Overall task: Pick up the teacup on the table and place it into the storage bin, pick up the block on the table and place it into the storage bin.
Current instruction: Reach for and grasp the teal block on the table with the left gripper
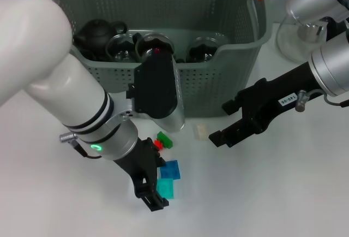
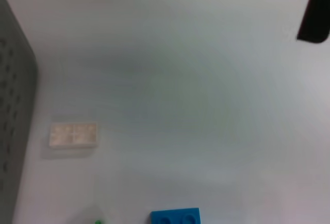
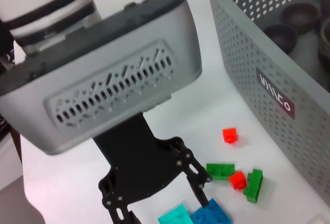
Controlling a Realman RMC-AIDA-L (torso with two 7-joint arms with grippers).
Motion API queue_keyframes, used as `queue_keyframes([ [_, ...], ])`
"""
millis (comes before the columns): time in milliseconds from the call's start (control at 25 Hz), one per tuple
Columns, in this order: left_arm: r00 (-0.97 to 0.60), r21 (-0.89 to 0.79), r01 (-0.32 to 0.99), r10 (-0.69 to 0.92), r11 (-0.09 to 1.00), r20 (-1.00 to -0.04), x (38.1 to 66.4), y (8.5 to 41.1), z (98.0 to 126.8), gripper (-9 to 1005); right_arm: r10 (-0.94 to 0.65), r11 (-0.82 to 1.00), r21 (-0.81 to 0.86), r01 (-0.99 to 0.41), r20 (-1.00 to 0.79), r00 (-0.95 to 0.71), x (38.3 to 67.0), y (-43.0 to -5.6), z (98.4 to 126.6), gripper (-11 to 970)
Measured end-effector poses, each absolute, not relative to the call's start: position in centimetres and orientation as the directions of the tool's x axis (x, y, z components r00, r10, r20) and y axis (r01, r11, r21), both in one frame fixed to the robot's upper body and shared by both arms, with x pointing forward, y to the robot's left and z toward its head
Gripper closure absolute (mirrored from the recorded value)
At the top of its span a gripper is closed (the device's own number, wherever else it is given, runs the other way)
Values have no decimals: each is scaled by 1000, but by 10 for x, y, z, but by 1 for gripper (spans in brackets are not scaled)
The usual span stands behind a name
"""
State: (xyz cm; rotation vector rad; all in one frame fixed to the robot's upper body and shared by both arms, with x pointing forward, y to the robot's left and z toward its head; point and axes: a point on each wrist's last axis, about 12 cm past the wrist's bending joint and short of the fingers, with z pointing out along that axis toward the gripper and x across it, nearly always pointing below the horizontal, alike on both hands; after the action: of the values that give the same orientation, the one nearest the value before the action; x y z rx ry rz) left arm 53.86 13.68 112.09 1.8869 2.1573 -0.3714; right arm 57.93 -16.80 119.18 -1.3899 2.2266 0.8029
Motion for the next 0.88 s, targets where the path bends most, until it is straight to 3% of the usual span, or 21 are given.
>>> queue_keyframes([
  [880,-170,-49,985,937,163,-306,534,142,1112,193,-680,338,256,-906,-599,-423,579,-168,1192,31],
])
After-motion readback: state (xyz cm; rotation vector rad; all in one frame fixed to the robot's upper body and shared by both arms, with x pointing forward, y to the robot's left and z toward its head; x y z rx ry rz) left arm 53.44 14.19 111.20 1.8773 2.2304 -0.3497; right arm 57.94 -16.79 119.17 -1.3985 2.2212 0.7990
